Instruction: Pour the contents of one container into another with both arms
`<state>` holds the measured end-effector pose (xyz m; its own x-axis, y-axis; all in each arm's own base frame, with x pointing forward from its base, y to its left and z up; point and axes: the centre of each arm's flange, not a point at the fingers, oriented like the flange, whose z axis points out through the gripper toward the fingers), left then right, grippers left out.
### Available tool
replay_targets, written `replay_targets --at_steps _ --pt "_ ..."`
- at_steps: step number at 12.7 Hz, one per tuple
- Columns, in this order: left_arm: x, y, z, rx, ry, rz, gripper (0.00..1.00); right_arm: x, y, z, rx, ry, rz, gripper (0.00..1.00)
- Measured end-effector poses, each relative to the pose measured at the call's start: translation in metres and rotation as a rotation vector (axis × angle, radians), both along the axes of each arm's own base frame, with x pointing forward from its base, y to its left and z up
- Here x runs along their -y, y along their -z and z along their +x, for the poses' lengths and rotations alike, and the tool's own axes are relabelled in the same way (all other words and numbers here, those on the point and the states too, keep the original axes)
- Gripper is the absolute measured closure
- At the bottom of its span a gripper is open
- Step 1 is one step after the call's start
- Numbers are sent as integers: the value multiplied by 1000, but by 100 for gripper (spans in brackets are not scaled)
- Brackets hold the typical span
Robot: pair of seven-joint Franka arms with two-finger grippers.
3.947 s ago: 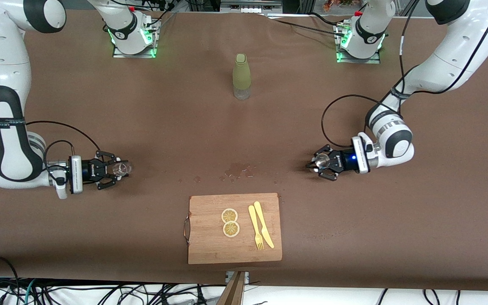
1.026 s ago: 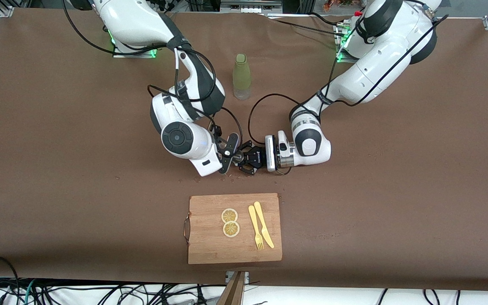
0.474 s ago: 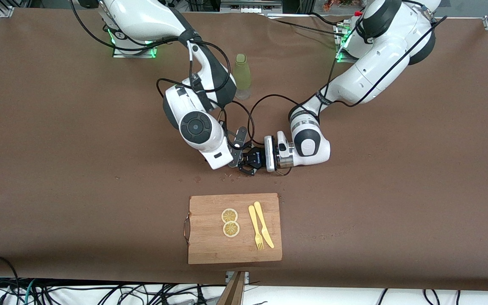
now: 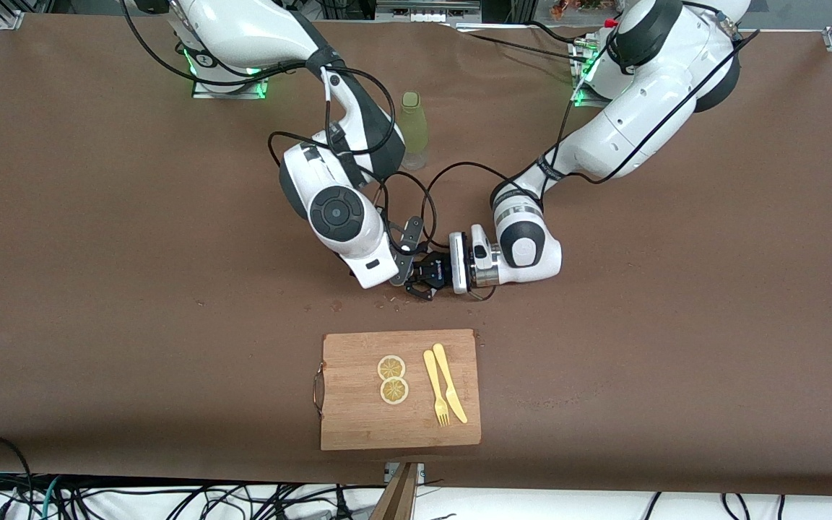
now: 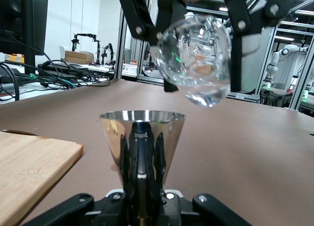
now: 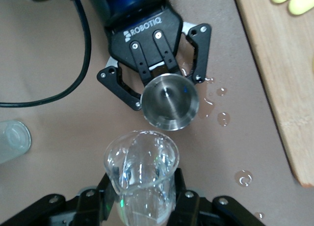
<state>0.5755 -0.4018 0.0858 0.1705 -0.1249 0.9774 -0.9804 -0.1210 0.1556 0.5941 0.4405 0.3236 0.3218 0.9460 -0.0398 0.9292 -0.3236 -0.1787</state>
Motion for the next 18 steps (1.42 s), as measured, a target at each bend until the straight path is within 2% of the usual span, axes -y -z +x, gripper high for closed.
replay_targets --at_steps 7,10,18 --pt "3 1 -1 42 9 2 91 0 5 2 24 -3 -40 51" --pt "3 2 -1 60 11 4 91 -6 3 -1 49 -6 -68 51" --pt "4 2 -1 65 12 5 91 -15 1 -5 78 -25 -99 51"
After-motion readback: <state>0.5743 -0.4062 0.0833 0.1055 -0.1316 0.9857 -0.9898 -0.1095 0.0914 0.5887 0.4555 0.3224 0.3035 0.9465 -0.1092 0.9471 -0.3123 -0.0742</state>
